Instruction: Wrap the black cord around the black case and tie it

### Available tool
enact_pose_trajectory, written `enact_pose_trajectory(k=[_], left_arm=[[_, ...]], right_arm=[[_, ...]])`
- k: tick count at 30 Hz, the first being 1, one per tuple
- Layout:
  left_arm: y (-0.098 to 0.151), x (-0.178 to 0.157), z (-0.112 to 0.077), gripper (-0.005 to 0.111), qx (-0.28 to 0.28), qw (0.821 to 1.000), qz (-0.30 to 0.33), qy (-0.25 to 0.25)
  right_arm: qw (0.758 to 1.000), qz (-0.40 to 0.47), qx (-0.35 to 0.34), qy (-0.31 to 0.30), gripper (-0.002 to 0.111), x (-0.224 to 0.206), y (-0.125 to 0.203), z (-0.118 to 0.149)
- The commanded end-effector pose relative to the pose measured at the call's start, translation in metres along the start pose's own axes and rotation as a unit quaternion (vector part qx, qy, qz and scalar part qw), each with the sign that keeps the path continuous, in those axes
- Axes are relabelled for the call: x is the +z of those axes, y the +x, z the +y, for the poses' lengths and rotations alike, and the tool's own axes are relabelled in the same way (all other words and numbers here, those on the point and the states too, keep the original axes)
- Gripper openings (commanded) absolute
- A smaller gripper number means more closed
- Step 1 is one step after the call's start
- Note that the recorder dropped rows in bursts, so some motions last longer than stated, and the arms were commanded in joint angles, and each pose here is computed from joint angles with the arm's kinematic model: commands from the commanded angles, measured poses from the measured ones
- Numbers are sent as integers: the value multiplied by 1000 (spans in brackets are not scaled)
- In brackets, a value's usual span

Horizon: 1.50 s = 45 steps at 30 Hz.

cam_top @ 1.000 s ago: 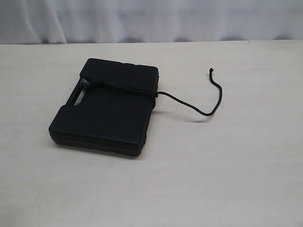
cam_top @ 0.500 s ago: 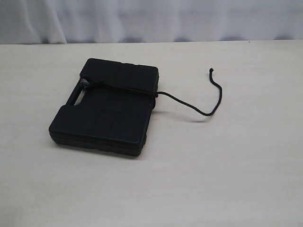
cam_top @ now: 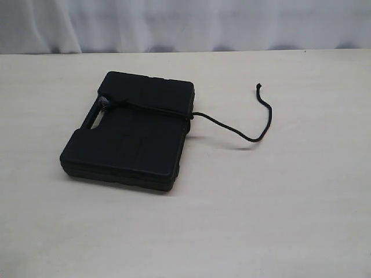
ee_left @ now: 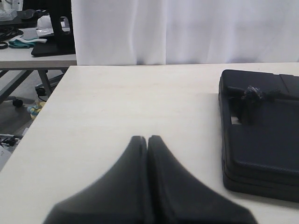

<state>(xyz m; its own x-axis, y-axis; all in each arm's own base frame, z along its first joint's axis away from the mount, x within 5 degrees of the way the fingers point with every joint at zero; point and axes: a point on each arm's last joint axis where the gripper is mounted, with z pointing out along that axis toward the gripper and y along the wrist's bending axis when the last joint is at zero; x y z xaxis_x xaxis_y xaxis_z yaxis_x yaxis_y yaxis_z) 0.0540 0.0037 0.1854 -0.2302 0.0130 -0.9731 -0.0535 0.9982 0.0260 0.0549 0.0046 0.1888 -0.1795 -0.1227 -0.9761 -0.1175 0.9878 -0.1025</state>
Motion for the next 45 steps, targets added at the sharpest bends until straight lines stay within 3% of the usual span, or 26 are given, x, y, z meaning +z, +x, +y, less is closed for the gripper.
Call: enact_pose_trajectory(k=[1,45], left_arm=[[0,0,0,0,-2,1000,-4,0],[1,0,0,0,-1,1000,-1,1]], right_arm=[[1000,18,5,2,4,0,4,0],[999,33,27,-5,4,0,7,1]])
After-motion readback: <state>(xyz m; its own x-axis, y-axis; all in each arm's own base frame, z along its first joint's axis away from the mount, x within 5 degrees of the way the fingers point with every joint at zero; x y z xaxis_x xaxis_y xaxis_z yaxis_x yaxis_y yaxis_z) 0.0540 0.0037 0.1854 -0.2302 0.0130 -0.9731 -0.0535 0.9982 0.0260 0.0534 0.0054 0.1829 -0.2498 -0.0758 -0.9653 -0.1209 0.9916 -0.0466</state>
